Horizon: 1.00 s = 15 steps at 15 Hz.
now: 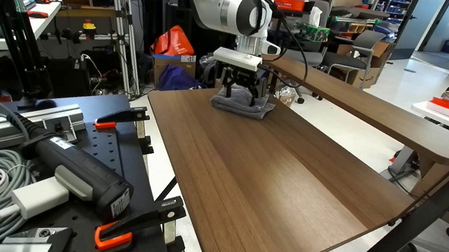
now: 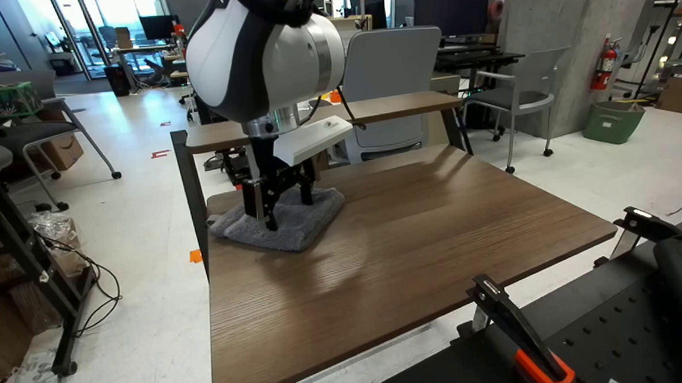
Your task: Move the towel to the right
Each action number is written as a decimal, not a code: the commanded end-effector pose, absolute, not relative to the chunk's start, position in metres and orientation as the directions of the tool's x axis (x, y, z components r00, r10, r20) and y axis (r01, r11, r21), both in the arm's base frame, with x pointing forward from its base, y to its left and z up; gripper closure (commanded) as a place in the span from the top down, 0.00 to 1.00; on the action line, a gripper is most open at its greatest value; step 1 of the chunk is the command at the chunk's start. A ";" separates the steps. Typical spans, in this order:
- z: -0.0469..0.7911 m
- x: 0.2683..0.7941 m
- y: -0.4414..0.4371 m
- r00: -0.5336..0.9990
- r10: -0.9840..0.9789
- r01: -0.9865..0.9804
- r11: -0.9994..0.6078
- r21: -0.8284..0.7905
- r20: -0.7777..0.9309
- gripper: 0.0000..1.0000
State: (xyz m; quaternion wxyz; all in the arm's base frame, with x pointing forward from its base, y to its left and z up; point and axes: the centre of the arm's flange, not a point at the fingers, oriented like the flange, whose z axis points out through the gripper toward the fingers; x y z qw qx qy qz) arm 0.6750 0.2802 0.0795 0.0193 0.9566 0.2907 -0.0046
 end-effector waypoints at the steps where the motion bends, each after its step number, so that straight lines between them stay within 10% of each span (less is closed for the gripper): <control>1: 0.095 0.658 0.247 0.869 0.494 0.494 -0.869 -0.003 -0.015 1.00; 15: 0.082 0.667 0.116 0.987 0.067 0.043 -0.987 -0.158 -0.145 1.00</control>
